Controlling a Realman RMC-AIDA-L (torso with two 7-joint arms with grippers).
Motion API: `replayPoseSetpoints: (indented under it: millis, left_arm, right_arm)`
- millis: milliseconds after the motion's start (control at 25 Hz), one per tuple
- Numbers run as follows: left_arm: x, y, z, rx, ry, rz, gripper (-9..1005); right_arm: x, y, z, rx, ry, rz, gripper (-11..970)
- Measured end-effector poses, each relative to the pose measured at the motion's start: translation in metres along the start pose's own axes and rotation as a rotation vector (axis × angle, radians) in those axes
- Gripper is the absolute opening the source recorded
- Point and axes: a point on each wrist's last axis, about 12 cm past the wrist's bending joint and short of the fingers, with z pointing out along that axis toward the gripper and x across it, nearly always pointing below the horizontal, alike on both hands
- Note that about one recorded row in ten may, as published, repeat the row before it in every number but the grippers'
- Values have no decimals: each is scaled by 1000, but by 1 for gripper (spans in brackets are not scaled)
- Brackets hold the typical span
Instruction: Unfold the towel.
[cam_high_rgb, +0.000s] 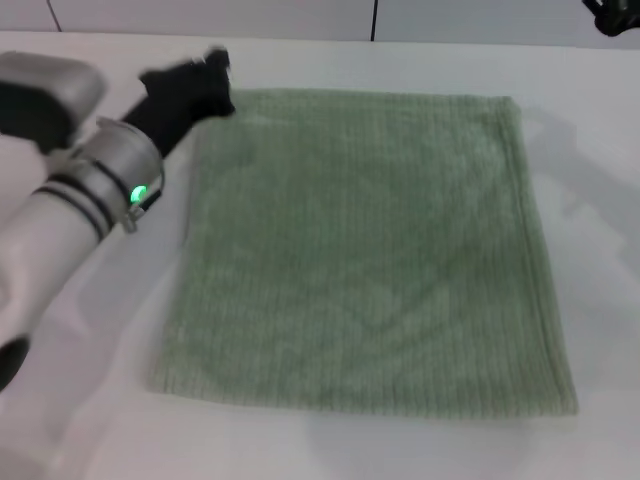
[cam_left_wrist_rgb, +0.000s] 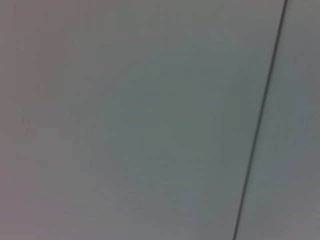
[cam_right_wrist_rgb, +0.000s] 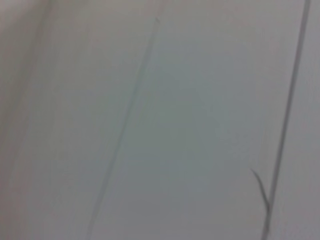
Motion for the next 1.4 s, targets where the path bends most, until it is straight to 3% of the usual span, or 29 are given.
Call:
replayPoseSetpoints:
  millis: [40, 80, 280, 360, 600, 680, 800, 1080, 1320, 1400]
  left_arm:
    - [-4, 4, -26, 48, -219, -24, 3]
    - [-8, 6, -43, 78, -350, -24, 3]
    - [-11, 15, -55, 64, -432, -37, 109]
    - [-10, 20, -59, 41, -446, -46, 152]
    - [-8, 33, -62, -27, -443, -60, 402]
    - [-7, 36, -63, -45, -443, -63, 445]
    - [-6, 51, -65, -127, -431, -78, 510]
    - [-3, 58, -61, -169, -395, -88, 678]
    - [-1, 59, -59, -175, -376, -86, 856]
    - [0, 60, -60, -179, -374, -87, 856]
  right_arm:
    - [4, -1, 0, 16, 21, 6, 436]
    - [12, -3, 1, 47, 66, 18, 436]
    - [31, -8, -3, 131, 163, -6, 501]
    - [34, -8, -4, 148, 163, -20, 545]
    - [42, -11, -4, 272, 123, -73, 760]
    - [49, -16, -1, 379, 102, -64, 760]
    - [54, -16, 7, 428, 89, -92, 759]
    - [59, -3, 32, 384, 113, -198, 760]
    - [59, -4, 33, 404, 110, -187, 759]
    - [59, -6, 29, 441, 102, -166, 759]
